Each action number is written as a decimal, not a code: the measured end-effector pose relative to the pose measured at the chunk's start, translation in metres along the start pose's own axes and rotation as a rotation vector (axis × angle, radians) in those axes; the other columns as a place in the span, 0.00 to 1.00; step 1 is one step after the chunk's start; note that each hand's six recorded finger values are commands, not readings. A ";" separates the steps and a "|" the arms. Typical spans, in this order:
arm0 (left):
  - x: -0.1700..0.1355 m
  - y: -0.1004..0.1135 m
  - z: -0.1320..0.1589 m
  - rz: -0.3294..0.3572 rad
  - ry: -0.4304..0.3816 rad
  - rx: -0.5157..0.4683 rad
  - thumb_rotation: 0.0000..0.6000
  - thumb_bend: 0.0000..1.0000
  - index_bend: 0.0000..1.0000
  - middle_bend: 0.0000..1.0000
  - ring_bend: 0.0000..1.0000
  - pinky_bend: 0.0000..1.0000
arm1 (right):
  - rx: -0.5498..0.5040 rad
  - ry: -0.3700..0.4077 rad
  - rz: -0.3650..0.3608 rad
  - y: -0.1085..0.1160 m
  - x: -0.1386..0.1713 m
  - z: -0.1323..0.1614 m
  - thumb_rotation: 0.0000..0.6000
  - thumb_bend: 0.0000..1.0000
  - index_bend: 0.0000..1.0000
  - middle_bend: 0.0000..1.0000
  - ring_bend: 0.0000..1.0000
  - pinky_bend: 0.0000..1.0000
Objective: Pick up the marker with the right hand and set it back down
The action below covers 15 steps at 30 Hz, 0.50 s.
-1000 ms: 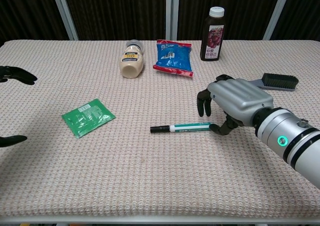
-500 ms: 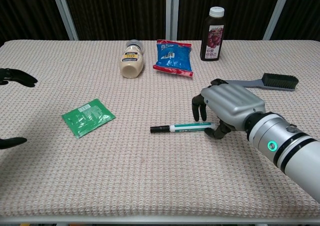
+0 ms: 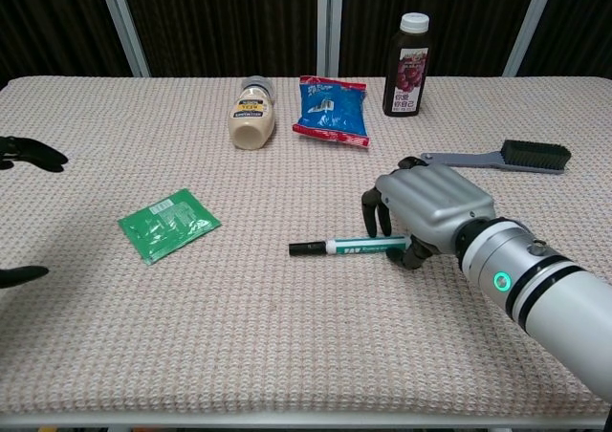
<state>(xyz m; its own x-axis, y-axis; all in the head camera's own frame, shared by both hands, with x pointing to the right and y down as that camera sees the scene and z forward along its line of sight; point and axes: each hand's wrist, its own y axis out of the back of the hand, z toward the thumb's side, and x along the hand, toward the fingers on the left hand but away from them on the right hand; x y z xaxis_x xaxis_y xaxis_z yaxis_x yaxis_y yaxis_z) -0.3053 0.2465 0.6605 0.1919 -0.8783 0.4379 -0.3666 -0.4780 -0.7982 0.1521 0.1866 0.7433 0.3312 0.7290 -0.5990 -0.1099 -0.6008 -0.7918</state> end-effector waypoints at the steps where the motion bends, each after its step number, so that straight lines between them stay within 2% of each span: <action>1: 0.000 0.000 -0.001 0.000 0.001 0.000 1.00 0.08 0.22 0.21 0.11 0.16 | 0.002 -0.003 -0.001 0.000 0.000 0.000 1.00 0.25 0.49 0.47 0.19 0.07; 15: -0.001 -0.002 -0.003 -0.007 0.007 -0.004 1.00 0.08 0.22 0.21 0.11 0.16 | 0.031 -0.018 -0.001 -0.002 -0.005 0.005 1.00 0.26 0.50 0.48 0.20 0.07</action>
<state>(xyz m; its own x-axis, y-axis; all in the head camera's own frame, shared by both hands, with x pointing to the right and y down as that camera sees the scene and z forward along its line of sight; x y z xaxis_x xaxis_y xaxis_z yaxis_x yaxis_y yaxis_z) -0.3077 0.2486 0.6635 0.1885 -0.8747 0.4465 -0.3689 -0.4844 -0.7932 0.1461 0.1858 0.7468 0.3142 0.7357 -0.6000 -0.1383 -0.5898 -0.7956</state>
